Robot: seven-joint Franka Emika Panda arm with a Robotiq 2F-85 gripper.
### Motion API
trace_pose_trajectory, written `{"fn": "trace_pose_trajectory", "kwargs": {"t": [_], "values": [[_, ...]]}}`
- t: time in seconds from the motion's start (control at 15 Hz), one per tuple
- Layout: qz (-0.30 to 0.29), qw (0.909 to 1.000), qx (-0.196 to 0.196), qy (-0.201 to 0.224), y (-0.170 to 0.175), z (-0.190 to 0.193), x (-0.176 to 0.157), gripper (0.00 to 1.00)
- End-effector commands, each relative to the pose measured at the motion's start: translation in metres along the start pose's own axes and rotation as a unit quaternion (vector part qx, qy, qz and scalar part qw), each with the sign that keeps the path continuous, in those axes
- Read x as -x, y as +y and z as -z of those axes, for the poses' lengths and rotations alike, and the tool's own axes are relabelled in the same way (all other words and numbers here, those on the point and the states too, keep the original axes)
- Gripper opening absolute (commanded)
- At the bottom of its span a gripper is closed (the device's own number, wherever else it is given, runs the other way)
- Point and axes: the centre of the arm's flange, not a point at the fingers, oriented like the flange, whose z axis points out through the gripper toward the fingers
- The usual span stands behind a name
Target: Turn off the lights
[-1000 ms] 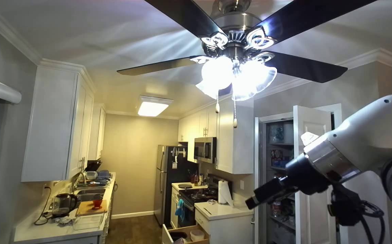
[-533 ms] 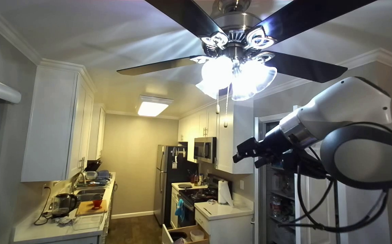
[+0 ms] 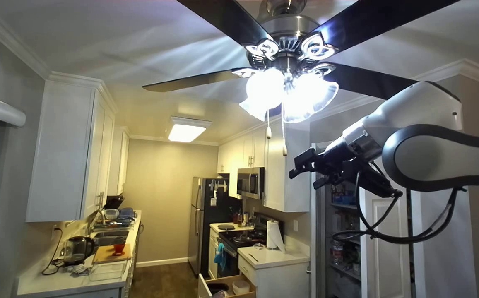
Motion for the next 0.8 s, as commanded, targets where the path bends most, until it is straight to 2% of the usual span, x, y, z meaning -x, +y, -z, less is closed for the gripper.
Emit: {"fn": "trace_pose_trajectory", "kwargs": {"t": [0.0, 0.4, 0.47, 0.73], "values": [[0.001, 1.0000, -0.002, -0.003, -0.001, 0.001, 0.001, 1.00], [0.001, 1.0000, -0.003, -0.006, -0.001, 0.000, 0.002, 1.00], [0.015, 0.9981, -0.027, 0.054, -0.006, -0.001, -0.010, 1.00], [0.070, 0.9839, -0.087, 0.139, -0.027, -0.011, -0.031, 1.00]]}}
